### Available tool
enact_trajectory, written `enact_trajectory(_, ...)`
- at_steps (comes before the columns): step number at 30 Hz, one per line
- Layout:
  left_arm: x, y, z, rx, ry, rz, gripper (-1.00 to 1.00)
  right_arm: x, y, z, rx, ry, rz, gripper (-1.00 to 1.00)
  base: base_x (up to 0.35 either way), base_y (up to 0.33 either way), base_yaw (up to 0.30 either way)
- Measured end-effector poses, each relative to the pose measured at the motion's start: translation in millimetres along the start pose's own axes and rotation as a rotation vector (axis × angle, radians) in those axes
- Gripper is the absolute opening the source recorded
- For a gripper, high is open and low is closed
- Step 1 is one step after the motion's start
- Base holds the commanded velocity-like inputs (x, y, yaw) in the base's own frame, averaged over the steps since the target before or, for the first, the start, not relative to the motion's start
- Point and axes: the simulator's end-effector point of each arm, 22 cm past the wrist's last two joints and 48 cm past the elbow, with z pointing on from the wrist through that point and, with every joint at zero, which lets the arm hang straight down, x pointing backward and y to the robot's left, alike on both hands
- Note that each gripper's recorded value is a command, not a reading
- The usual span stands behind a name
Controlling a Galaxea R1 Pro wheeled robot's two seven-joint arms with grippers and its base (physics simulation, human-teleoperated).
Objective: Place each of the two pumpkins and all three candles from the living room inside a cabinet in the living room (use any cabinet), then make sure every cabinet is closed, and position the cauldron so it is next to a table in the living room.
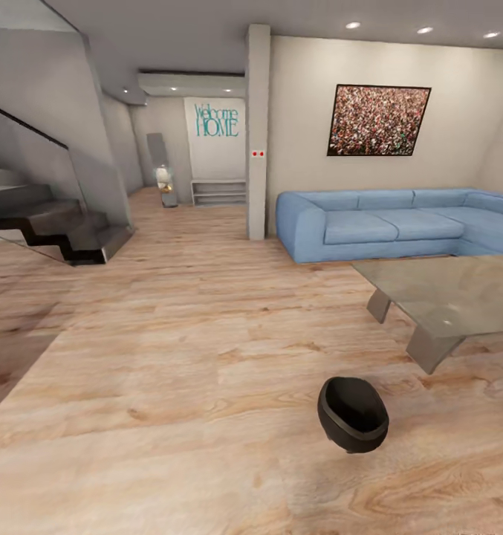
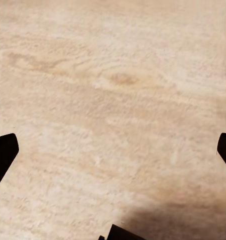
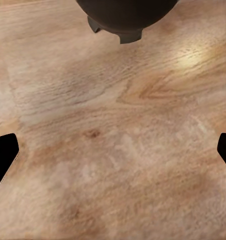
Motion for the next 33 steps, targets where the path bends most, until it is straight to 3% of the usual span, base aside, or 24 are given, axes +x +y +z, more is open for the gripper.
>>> enact_trajectory(22,0.0,0.0,0.0,0.000,0.000,0.000,1.00,-0.2,1.5,-0.3,-0.003,-0.001,-0.001,1.00,0.282,0.219,-0.300)
enact_trajectory(33,0.6,0.9,0.3,-0.003,0.003,-0.002,1.00,-0.1,1.2,-0.1,-0.002,-0.001,-0.001,1.00,0.046,0.035,-0.300)
